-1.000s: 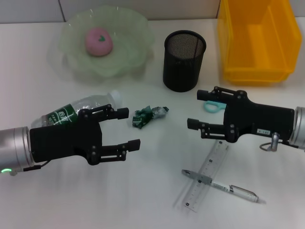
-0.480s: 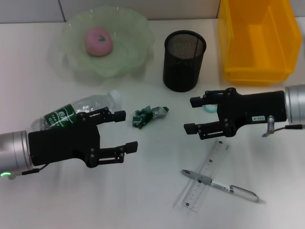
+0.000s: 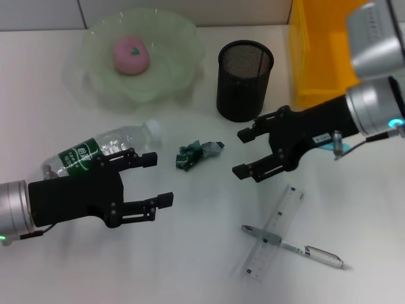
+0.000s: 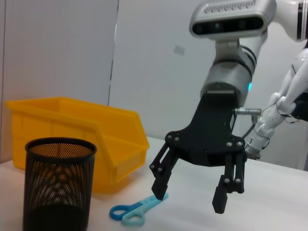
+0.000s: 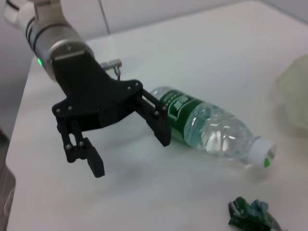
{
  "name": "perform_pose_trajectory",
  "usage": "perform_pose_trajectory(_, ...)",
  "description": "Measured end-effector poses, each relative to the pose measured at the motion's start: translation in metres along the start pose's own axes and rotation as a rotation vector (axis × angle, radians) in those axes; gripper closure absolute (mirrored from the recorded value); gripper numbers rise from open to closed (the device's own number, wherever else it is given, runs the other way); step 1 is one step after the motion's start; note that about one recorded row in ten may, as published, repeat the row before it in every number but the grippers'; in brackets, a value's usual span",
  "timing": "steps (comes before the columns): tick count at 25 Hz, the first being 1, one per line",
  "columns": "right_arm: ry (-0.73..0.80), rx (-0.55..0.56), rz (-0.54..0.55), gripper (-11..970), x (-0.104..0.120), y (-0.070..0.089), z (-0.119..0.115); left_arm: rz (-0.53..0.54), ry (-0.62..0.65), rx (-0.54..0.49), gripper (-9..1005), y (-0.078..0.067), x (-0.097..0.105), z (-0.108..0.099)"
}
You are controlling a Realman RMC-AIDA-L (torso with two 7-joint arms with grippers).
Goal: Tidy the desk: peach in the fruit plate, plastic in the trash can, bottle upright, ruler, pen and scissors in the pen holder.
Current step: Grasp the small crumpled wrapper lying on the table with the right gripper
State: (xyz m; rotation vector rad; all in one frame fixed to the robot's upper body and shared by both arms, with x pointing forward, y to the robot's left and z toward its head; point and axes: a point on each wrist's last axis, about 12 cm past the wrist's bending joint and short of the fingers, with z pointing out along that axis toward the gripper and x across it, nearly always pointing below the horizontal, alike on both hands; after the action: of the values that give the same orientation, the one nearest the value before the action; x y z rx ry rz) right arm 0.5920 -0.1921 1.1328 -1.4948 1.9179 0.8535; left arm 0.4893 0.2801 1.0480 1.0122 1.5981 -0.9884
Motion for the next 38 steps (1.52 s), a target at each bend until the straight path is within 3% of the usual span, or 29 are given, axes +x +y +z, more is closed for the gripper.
perform_pose_trajectory(4,0.076,-0.001,-0.037,175,-0.025,-0.005,0.013,-0.008,0.008,-0.015,185,-0.002,0.004,-0.006)
perform_pose_trajectory(9,0.136,0.037,-0.084,175,-0.040,-0.009,0.029,-0.020,0.019,-0.035,185,-0.004,0.009,-0.014)
perform_pose_trajectory(18,0.200,0.076,-0.134,175,-0.049,-0.009,0.060,-0.030,0.037,-0.092,185,0.000,0.012,-0.035)
perform_pose_trajectory(38,0.214,0.118,-0.185,176,-0.049,-0.004,0.088,-0.029,0.038,-0.090,186,-0.001,0.011,-0.040)
